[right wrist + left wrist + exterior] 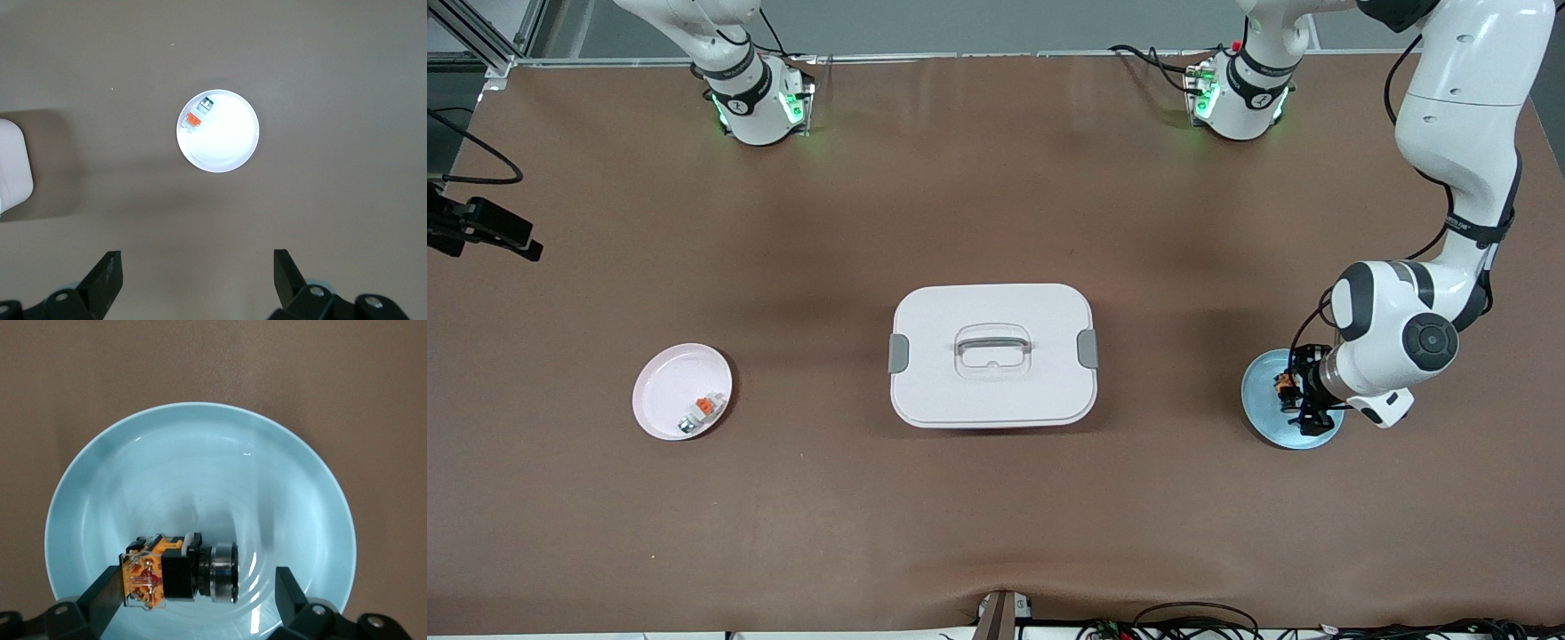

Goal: Transfer orange switch to right arm and place
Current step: 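Close the left gripper on the orange switch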

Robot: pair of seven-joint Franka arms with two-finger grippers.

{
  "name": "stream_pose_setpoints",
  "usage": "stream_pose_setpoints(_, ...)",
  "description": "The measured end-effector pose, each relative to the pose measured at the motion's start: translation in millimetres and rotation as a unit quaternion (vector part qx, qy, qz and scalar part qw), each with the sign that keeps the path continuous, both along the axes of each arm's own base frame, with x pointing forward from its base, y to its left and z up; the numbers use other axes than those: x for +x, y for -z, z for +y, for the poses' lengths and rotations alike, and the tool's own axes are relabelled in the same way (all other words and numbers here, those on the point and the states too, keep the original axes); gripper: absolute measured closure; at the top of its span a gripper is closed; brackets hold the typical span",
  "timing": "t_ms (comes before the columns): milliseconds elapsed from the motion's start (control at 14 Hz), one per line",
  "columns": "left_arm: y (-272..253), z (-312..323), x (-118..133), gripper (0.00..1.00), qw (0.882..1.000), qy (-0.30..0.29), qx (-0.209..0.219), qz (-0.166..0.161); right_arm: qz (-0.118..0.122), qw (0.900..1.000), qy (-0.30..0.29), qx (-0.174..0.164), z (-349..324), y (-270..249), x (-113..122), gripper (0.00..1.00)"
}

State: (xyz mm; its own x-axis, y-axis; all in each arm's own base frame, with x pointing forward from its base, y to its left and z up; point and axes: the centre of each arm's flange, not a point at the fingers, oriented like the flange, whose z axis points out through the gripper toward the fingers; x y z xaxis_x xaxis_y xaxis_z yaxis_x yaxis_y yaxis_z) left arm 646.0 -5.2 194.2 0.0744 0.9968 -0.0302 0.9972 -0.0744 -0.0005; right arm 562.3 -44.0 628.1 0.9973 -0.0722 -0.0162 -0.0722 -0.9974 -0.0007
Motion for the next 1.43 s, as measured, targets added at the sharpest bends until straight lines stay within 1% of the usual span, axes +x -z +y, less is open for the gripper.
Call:
stream_pose_setpoints(356,6.4,0.7,-1.4,0.00,1.000,-0.001,0.000,0.005,0.000,1.000,0.000,0.000,0.0,0.0,0.0,0.00)
stream_pose_setpoints(1069,-2.8,5.4,4.5,0.00,1.000,-0.004,0.000,-0.004,0.000,1.000,0.000,0.000,-0.3,0.1,0.0,0.00)
stream_pose_setpoints(1426,-0.3,5.7,0.9,0.00,1.000,-0.004,0.001,0.015,0.000,1.000,0.000,0.000,-0.5,0.1,0.0,0.00)
